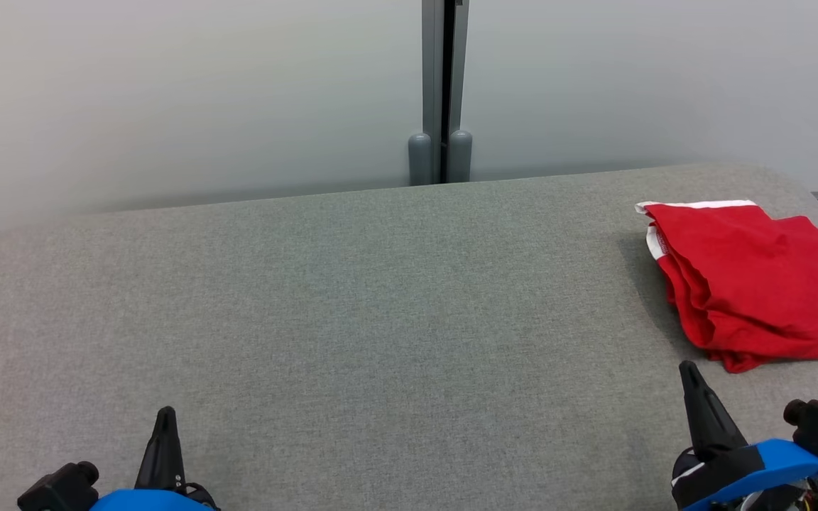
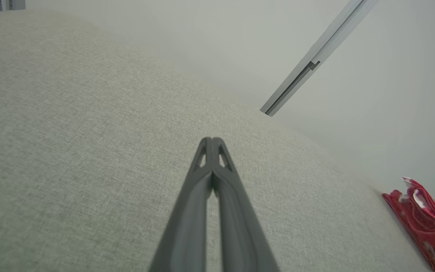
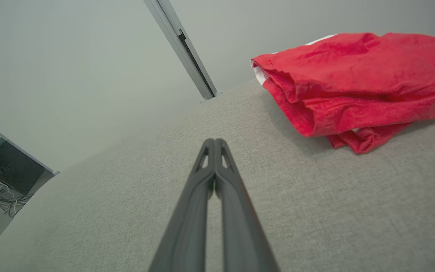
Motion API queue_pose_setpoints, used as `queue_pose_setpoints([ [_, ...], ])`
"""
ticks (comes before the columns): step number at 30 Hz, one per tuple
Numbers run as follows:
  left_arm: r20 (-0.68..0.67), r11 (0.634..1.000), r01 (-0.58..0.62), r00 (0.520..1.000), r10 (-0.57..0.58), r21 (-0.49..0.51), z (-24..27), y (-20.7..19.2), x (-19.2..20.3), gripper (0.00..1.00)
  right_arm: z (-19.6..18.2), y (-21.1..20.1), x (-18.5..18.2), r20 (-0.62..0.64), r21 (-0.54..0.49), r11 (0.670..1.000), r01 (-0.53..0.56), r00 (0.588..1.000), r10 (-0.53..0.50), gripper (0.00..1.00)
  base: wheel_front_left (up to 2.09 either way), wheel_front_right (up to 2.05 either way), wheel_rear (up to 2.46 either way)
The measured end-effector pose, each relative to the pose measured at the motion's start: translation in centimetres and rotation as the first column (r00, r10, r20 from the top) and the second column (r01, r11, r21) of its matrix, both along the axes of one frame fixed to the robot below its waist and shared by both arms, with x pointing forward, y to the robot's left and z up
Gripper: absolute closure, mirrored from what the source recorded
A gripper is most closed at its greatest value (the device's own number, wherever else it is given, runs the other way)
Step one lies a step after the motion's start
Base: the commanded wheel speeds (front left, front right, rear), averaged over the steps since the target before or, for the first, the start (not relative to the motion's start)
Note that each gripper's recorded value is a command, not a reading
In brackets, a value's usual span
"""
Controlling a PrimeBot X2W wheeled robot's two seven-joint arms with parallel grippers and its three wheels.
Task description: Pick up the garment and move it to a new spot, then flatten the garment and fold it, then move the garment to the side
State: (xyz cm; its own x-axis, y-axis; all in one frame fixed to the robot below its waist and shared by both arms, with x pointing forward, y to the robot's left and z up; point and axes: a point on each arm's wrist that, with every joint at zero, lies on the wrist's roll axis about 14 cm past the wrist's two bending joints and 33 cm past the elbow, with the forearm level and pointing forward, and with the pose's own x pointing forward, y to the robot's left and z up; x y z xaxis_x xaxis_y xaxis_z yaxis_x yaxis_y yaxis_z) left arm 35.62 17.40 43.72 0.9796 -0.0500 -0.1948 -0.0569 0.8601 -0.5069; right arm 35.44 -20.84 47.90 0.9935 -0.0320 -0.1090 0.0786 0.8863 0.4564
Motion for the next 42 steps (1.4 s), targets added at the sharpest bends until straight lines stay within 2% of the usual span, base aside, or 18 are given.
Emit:
queue_pose_setpoints([
  [8,-0.006,0.993,-0.039,0.999,0.038,-0.115,0.4,0.3,0.4,1.00,0.1,0.0,0.2,0.006,0.125,0.992,0.015,1.000,-0.016,1.00,0.00,0.00,0.00],
  [20,-0.010,0.959,-0.077,0.997,0.077,-0.271,1.2,0.7,1.1,1.00,0.4,0.0,0.7,0.016,0.290,0.956,0.028,0.999,-0.034,1.00,0.00,0.00,0.00],
  [30,-0.014,0.919,-0.098,0.995,0.101,-0.383,1.8,0.9,1.5,1.00,0.6,0.0,1.1,0.024,0.408,0.912,0.033,0.999,-0.047,1.00,0.00,0.00,0.00],
  [42,-0.011,0.854,-0.113,0.992,0.125,-0.508,2.7,1.2,1.9,1.00,1.0,0.1,1.5,0.033,0.540,0.841,0.031,0.998,-0.058,1.00,0.00,0.00,0.00],
])
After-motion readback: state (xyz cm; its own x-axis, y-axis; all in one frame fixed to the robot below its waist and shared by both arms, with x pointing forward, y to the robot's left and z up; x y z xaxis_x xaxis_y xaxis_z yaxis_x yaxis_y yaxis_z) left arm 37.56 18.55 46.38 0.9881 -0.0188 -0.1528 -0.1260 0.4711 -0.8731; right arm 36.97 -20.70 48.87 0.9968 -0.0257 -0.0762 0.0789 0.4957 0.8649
